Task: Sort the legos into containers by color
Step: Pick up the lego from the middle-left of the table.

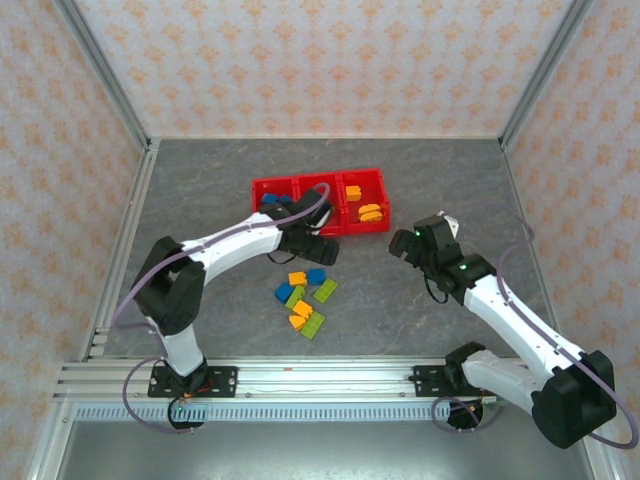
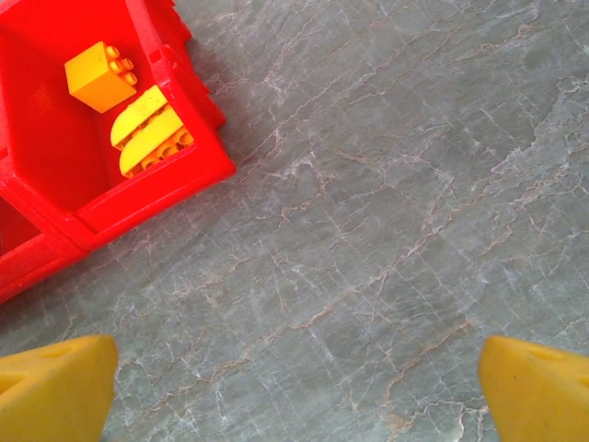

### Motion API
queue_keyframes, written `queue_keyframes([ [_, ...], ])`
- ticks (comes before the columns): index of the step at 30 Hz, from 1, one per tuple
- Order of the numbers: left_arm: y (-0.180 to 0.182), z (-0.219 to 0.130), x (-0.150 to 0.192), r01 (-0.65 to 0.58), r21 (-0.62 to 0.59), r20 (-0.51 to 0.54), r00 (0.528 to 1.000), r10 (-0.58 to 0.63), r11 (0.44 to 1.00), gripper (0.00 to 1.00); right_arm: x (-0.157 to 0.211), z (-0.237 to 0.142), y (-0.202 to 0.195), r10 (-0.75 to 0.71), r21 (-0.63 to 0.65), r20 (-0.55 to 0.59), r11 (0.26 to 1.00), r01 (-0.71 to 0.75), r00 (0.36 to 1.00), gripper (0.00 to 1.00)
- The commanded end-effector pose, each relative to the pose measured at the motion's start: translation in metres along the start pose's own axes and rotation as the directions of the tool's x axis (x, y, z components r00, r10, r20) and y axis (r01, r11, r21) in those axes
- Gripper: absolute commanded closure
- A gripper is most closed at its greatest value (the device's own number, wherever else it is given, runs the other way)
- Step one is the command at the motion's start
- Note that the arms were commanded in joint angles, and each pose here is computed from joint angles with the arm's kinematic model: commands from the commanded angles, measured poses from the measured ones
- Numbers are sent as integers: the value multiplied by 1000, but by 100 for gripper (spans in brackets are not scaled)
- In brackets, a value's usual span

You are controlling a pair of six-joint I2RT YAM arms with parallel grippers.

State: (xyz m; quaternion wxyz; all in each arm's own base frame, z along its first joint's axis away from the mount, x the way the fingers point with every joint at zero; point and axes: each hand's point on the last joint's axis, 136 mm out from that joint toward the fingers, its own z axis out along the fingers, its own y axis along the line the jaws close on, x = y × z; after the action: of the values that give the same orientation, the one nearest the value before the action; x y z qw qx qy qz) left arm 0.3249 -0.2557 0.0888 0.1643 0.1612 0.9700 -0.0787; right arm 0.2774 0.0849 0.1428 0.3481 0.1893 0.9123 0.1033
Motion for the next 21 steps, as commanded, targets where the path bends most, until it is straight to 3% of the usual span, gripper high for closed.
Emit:
queue_keyframes([
  [1,-3,1,19,-192,-81,-120,976,181,978,11,-4,-2,-7,34,22,32,999,-35,999,0],
  [8,-51,-6,27,-226,-40,-96,970,222,973,18,-2,-1,-11,43,34,34,998,-44,998,0],
  [21,-55,11,87,-163,-40,-196,969,153,986,26,6,6,-10,61,10,21,998,-62,998,0],
])
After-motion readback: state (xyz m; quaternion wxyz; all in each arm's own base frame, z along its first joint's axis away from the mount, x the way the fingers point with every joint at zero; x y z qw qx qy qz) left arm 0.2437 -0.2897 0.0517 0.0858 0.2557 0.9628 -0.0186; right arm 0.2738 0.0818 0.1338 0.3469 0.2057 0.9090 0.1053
